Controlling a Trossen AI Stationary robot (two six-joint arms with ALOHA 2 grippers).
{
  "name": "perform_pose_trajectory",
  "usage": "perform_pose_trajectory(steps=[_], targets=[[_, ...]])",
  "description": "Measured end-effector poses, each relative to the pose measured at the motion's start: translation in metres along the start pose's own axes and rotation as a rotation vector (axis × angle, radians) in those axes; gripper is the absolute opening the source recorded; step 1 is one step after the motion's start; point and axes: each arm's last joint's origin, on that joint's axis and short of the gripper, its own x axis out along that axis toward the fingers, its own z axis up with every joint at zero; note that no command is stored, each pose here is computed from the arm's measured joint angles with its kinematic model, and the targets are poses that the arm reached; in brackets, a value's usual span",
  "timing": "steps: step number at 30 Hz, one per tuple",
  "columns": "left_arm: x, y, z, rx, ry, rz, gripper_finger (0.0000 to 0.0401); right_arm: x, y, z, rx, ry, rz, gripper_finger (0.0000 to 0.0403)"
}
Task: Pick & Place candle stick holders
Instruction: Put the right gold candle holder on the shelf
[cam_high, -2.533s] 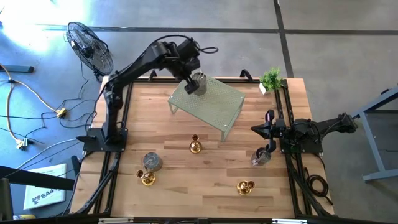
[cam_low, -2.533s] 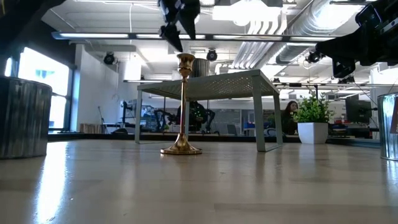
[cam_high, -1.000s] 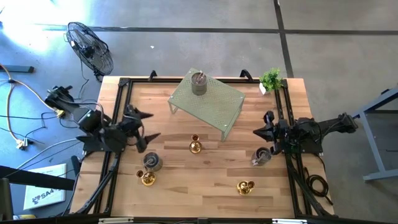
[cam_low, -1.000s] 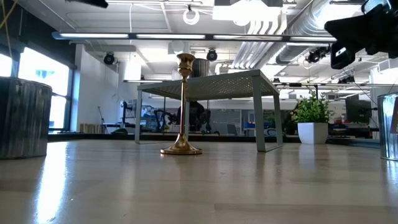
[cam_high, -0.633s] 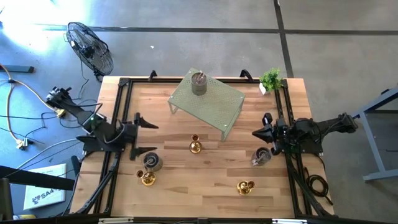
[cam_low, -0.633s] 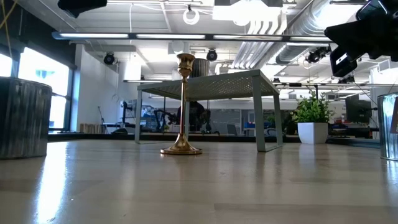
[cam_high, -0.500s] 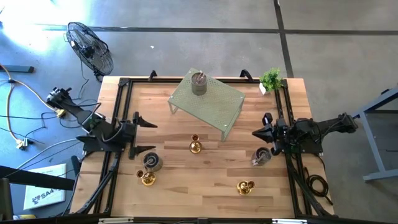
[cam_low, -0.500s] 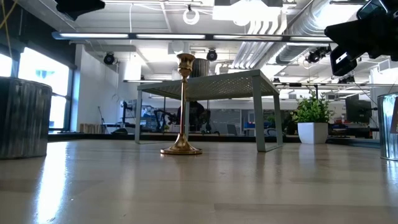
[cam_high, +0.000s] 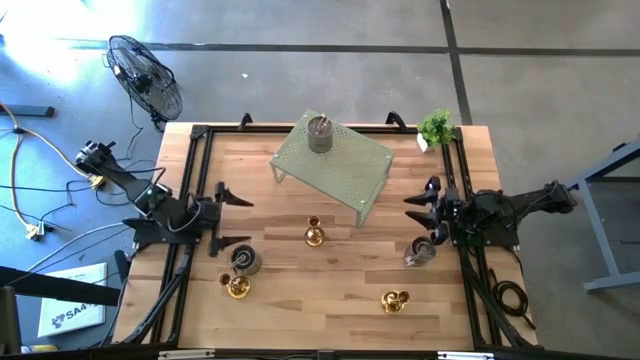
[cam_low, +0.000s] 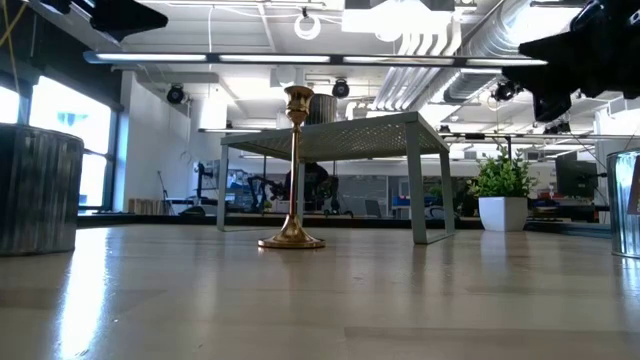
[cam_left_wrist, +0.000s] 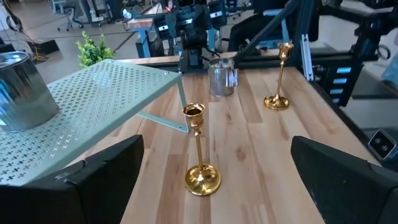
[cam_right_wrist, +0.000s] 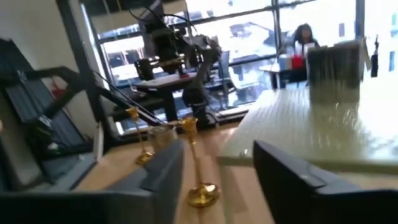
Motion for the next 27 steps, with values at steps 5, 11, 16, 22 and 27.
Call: perform_pose_trajectory(steps=[5,11,16,22,27], targets=[[-0.008,0.006,0.002,0.002,-0.031,0.011,0.0399,0.000,0.006,0.024,-0.113,-0.036,0.082,0.0264],[-0.020,0.015,-0.004,-0.046,-0.057,0.009,0.0399,0.003,0.013,0.062,-0.201,0.048,0.113,0.0271],[-0.022,0.018,-0.032,-0.104,-0.092,0.005,0.0399,0.015,0.020,0.095,-0.227,0.177,0.082,0.0271],[-0.023,0.022,-0.053,-0.159,-0.152,-0.001,0.0399,0.035,0.036,0.131,-0.171,0.396,0.092,0.0271],[-0.025,0.023,-0.058,-0.205,-0.164,-0.011,0.0399,0.052,0.058,0.157,-0.093,0.589,0.115,0.0271]])
